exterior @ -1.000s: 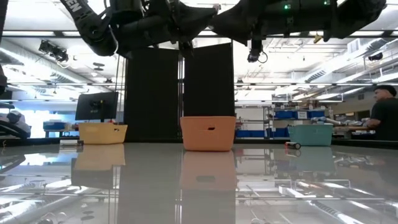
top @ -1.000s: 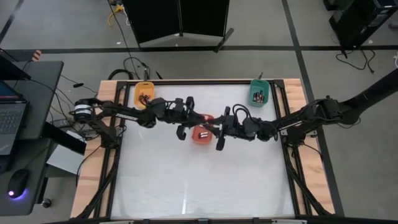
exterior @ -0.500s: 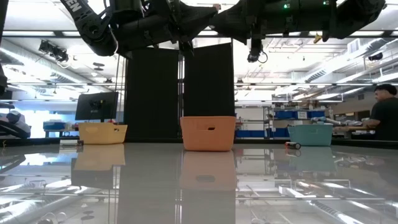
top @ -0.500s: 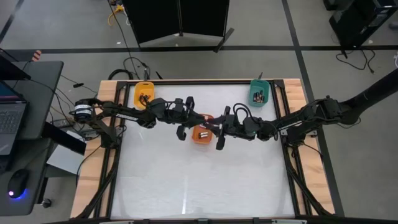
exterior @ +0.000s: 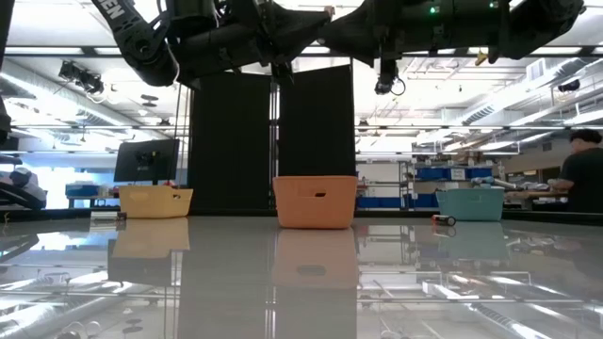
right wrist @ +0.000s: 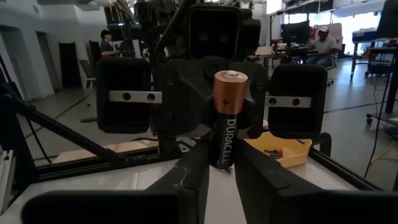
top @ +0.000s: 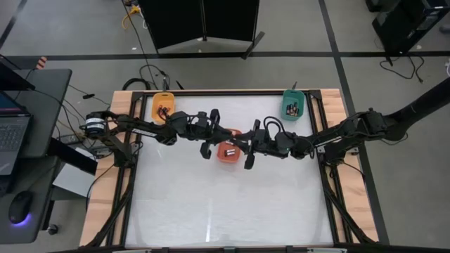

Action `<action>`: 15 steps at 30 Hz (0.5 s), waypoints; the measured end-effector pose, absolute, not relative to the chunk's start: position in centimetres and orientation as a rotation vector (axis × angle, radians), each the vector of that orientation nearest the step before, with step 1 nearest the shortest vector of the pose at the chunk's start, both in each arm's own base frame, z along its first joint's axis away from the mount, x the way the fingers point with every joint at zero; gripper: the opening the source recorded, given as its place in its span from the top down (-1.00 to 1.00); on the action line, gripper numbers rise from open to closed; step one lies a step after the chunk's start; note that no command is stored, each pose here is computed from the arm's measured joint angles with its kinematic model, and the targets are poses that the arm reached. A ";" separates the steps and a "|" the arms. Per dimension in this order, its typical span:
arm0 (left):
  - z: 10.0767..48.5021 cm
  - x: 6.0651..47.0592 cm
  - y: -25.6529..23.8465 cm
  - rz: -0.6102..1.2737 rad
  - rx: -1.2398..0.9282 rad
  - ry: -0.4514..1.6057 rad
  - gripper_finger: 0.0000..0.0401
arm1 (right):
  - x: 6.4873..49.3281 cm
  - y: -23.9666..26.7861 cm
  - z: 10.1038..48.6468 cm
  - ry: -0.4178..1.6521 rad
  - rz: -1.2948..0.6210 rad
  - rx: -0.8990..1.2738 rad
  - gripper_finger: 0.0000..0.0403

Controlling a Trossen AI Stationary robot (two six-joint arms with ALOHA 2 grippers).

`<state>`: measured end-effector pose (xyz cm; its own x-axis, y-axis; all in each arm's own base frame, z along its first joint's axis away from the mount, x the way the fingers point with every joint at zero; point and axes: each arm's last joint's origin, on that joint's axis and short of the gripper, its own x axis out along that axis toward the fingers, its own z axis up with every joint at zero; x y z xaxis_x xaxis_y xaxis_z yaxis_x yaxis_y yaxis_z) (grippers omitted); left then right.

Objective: Sort batteries
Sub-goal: Put the black-brown battery into the green bin

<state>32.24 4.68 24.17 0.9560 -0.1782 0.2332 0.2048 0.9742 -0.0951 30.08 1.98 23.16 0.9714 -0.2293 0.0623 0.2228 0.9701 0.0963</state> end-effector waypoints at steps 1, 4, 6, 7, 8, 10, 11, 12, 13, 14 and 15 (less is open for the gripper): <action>24.2 32.2 4.7 -0.194 -0.118 -0.229 0.79 | 30.1 2.0 23.2 -0.078 -0.229 0.094 0.58; 24.2 32.3 4.7 -0.185 -0.119 -0.230 0.79 | 30.1 1.9 23.3 -0.093 -0.242 0.100 0.54; 24.2 32.3 4.7 -0.183 -0.119 -0.230 0.79 | 30.1 1.9 23.4 -0.100 -0.245 0.102 0.50; 24.2 32.3 4.7 -0.182 -0.118 -0.234 0.79 | 30.1 1.9 23.4 -0.104 -0.246 0.103 0.48; 24.2 32.3 4.7 -0.178 -0.118 -0.236 0.79 | 30.1 1.9 23.5 -0.107 -0.246 0.103 0.47; 24.2 32.3 4.7 -0.176 -0.119 -0.236 0.79 | 30.1 1.9 23.5 -0.109 -0.246 0.102 0.45; 24.2 32.3 4.6 -0.177 -0.118 -0.236 0.79 | 30.1 1.9 23.5 -0.108 -0.246 0.098 0.45; 24.2 32.3 4.6 -0.177 -0.114 -0.237 0.79 | 30.1 1.9 23.5 -0.108 -0.245 0.097 0.46; 24.2 32.3 4.5 -0.179 -0.103 -0.239 0.79 | 30.1 1.9 23.5 -0.107 -0.242 0.097 0.47; 24.2 32.3 4.3 -0.179 -0.098 -0.240 0.79 | 30.1 1.9 23.4 -0.106 -0.240 0.096 0.49; 24.3 32.3 4.2 -0.179 -0.097 -0.243 0.79 | 30.1 2.0 23.4 -0.105 -0.239 0.096 0.51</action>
<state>32.34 4.19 24.25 0.9549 -0.1644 0.2473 0.1876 0.9795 -0.0735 30.08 1.96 23.44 0.9663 -0.2405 0.0921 0.2306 0.9672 0.1070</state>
